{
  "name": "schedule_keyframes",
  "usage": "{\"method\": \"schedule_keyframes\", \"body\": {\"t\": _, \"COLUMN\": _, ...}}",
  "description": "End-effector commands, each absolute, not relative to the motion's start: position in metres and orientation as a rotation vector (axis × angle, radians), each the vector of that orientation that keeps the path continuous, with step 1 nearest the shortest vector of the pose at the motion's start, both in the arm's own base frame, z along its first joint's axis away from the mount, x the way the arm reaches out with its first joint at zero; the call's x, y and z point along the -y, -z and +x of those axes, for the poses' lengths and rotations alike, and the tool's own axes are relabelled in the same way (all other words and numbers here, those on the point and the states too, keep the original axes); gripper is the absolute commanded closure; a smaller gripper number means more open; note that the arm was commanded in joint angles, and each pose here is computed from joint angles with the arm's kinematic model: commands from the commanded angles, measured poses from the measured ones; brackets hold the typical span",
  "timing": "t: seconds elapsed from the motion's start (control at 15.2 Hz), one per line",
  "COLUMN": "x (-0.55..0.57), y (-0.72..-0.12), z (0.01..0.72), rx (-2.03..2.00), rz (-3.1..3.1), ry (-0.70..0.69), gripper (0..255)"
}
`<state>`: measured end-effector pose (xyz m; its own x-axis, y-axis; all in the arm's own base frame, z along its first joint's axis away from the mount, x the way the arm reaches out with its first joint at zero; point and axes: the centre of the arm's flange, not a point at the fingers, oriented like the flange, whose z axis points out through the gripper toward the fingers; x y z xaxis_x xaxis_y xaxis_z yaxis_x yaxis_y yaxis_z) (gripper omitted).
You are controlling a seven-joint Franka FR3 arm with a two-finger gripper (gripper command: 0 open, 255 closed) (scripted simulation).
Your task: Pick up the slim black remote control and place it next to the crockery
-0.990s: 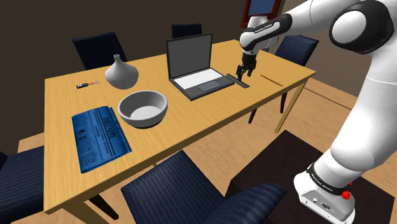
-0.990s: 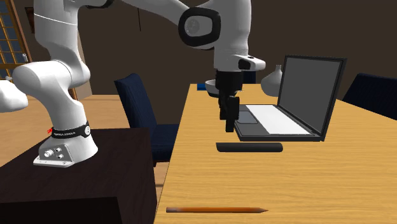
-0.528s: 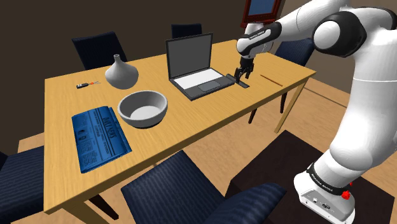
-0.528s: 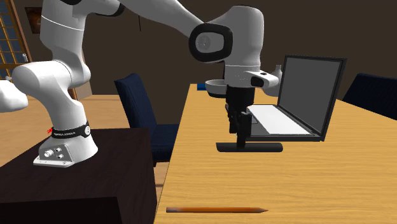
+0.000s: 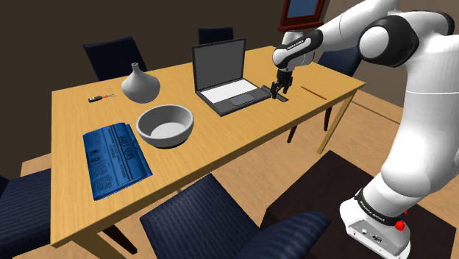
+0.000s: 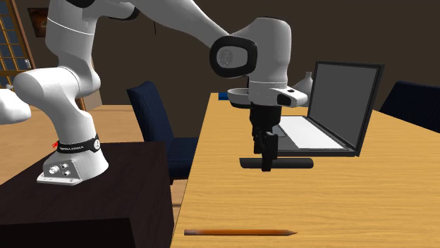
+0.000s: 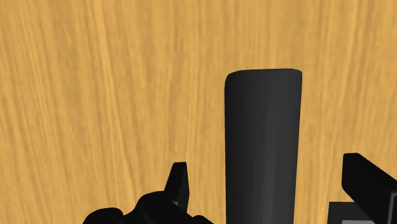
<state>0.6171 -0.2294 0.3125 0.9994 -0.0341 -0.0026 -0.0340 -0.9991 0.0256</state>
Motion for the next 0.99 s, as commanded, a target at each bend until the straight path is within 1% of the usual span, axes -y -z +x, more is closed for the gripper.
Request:
{"method": "schedule_keyframes", "body": {"t": 0.0, "x": 0.229, "y": -0.312, "z": 0.617, "rx": 0.053, "rz": 3.116, "ry": 0.005, "gripper": 0}}
{"method": "schedule_keyframes", "body": {"t": 0.13, "x": 0.229, "y": -0.312, "z": 0.617, "rx": 0.053, "rz": 3.116, "ry": 0.005, "gripper": 0}}
{"method": "schedule_keyframes", "body": {"t": 0.2, "x": 0.229, "y": -0.312, "z": 0.617, "rx": 0.053, "rz": 3.116, "ry": 0.005, "gripper": 255}}
{"method": "schedule_keyframes", "body": {"t": 0.79, "x": 0.229, "y": -0.312, "z": 0.617, "rx": 0.053, "rz": 3.116, "ry": 0.005, "gripper": 255}}
{"method": "schedule_keyframes", "body": {"t": 0.92, "x": 0.229, "y": -0.323, "z": 0.617, "rx": 0.053, "rz": 3.116, "ry": 0.005, "gripper": 255}}
